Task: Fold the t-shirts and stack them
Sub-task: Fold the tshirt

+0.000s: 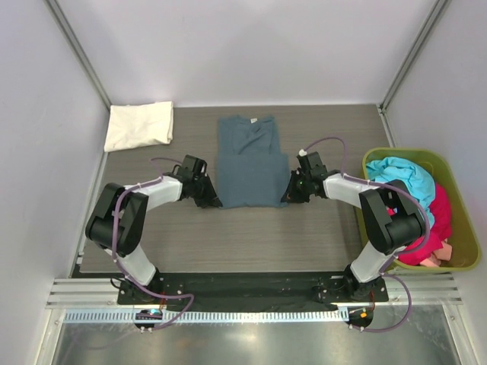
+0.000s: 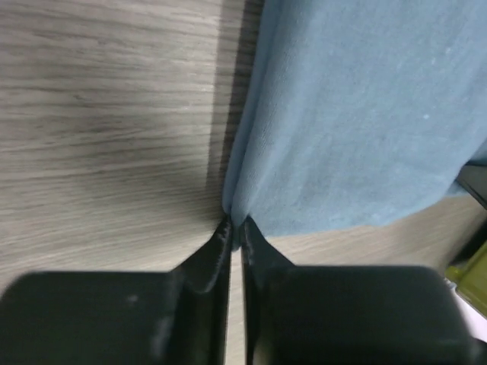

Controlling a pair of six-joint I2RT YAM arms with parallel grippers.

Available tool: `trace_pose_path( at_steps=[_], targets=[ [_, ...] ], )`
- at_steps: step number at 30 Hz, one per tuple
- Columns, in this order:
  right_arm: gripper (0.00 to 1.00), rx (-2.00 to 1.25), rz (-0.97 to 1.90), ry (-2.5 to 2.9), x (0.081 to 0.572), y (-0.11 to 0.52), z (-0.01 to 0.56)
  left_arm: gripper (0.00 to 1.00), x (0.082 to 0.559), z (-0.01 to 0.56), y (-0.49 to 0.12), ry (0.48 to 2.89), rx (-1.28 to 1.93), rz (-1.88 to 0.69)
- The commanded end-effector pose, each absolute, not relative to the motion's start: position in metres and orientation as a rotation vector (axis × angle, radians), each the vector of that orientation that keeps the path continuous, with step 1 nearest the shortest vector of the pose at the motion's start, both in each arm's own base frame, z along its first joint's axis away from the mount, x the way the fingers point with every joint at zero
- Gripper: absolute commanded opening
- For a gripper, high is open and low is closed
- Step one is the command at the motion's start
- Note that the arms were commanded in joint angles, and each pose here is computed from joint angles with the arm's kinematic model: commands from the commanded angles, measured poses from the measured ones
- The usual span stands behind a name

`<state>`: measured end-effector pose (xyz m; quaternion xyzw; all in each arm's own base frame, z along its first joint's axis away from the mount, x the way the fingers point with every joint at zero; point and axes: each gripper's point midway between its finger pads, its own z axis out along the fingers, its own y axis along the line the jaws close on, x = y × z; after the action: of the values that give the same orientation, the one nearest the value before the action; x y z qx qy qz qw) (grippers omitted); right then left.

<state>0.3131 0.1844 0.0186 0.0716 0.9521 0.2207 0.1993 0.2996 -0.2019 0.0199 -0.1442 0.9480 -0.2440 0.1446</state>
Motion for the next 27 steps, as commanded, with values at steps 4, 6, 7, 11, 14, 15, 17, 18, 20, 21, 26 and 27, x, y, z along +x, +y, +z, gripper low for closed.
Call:
trace_pose_path(
  at_steps=[4, 6, 7, 11, 14, 15, 17, 18, 20, 21, 26, 27],
  targets=[
    [0.01, 0.176, 0.615, 2.681, 0.300, 0.181, 0.020, 0.00, 0.300, 0.030, -0.211, 2.702, -0.381, -0.744],
    [0.01, 0.172, 0.621, 2.659, 0.296, 0.179, 0.033, 0.00, 0.293, 0.038, -0.210, 2.692, -0.368, -0.752],
    [0.01, 0.178, 0.613, 2.673, 0.288, 0.176, 0.034, 0.00, 0.283, 0.045, -0.207, 2.685, -0.356, -0.735],
    [0.01, 0.176, 0.615, 2.654, 0.267, 0.168, 0.054, 0.00, 0.250, 0.060, -0.203, 2.694, -0.308, -0.715],
    [0.01, 0.166, 0.622, 2.648, 0.243, 0.161, 0.066, 0.00, 0.222, 0.073, -0.202, 2.684, -0.287, -0.722],
    [0.01, 0.170, 0.624, 2.651, 0.237, 0.159, 0.068, 0.00, 0.216, 0.076, -0.202, 2.677, -0.281, -0.717],
    [0.01, 0.180, 0.648, 2.658, 0.216, 0.156, 0.074, 0.00, 0.197, 0.091, -0.204, 2.658, -0.261, -0.745],
    [0.01, 0.173, 0.666, 2.647, 0.206, 0.155, 0.082, 0.00, 0.188, 0.091, -0.199, 2.676, -0.282, -0.723],
    [0.01, 0.185, 0.691, 2.641, 0.194, 0.155, 0.089, 0.00, 0.175, 0.109, -0.198, 2.636, -0.261, -0.759],
    [0.01, 0.182, 0.702, 2.647, 0.186, 0.155, 0.095, 0.00, 0.170, 0.114, -0.194, 2.638, -0.265, -0.751],
    [0.01, 0.163, 0.654, 2.541, 0.202, 0.149, 0.141, 0.00, 0.180, 0.143, -0.174, 2.559, -0.244, -0.627],
    [0.01, 0.145, 0.622, 2.540, 0.208, 0.148, 0.144, 0.00, 0.180, 0.143, -0.173, 2.588, -0.227, -0.590]
  ],
)
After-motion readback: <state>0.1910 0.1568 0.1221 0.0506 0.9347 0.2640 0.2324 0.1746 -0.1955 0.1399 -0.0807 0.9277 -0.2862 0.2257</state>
